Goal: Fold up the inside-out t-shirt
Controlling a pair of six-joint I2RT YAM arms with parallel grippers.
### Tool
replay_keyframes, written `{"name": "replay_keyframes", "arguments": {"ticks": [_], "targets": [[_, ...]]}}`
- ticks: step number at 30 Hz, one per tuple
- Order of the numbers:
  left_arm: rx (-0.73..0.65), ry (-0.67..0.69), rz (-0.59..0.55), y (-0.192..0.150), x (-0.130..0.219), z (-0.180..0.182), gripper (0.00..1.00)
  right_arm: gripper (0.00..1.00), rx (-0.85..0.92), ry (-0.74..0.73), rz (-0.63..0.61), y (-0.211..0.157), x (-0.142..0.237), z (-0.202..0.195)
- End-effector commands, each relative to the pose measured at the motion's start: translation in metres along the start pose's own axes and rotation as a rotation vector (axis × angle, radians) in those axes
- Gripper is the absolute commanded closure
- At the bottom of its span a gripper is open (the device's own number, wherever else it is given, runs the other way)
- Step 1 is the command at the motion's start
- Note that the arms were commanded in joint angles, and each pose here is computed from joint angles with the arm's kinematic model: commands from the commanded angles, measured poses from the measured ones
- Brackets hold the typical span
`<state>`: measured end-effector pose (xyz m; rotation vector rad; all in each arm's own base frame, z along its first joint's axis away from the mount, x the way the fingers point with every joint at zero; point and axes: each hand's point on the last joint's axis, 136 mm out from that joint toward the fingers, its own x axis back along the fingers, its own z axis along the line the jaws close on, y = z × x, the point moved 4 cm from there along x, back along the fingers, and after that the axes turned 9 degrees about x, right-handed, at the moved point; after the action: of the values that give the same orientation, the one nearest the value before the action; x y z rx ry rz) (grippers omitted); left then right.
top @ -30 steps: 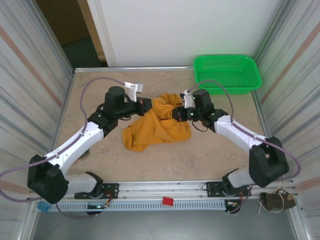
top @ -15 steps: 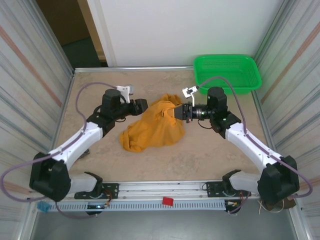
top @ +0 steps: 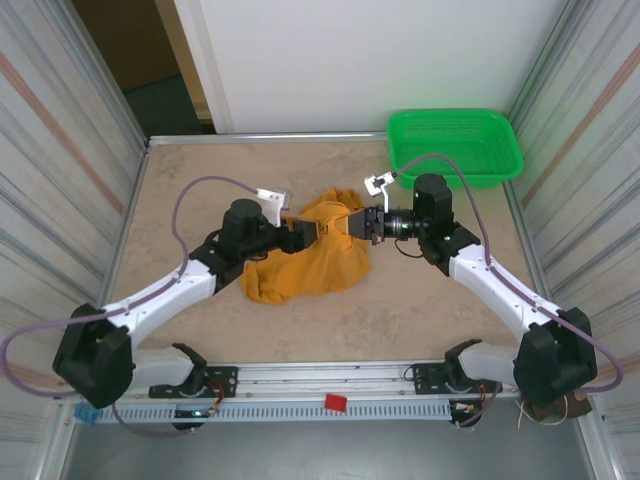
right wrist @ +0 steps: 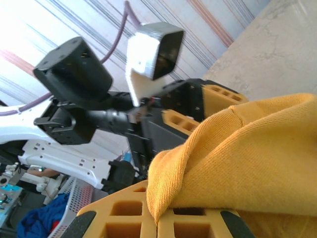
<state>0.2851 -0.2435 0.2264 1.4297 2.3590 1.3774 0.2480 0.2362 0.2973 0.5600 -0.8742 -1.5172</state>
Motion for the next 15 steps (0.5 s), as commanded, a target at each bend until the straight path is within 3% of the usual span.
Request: {"name": "replay_keyframes", "arguments": {"ticks": [1, 6, 7, 8, 10, 11, 15], "targets": [[-0.106, -0.109, -0.051, 0.023, -0.012, -0.024, 0.32, 1.00, 0.007, 0.012, -0.015, 0.002, 0.003, 0.008], [-0.141, -0.306, -0.031, 0.018, -0.021, -0.044, 0.29, 1.00, 0.000, -0.011, -0.007, -0.003, 0.004, 0.002], [-0.139, -0.352, -0.033, 0.018, -0.018, -0.049, 0.36, 1.00, -0.003, -0.025, -0.009, -0.004, 0.006, -0.002], [-0.125, -0.397, -0.026, 0.017, -0.016, -0.052, 0.51, 1.00, -0.008, -0.039, -0.013, -0.005, 0.009, -0.006], [-0.097, -0.467, -0.017, 0.020, -0.010, -0.058, 0.95, 1.00, -0.024, -0.063, -0.022, -0.007, 0.014, -0.015], [-0.083, -0.481, -0.025, 0.022, -0.006, -0.059, 1.00, 1.00, -0.035, -0.078, -0.028, -0.008, 0.017, -0.019], [-0.035, -0.389, -0.102, 0.031, 0.013, -0.046, 1.00, 1.00, -0.062, -0.117, -0.071, -0.008, 0.027, -0.031]]}}
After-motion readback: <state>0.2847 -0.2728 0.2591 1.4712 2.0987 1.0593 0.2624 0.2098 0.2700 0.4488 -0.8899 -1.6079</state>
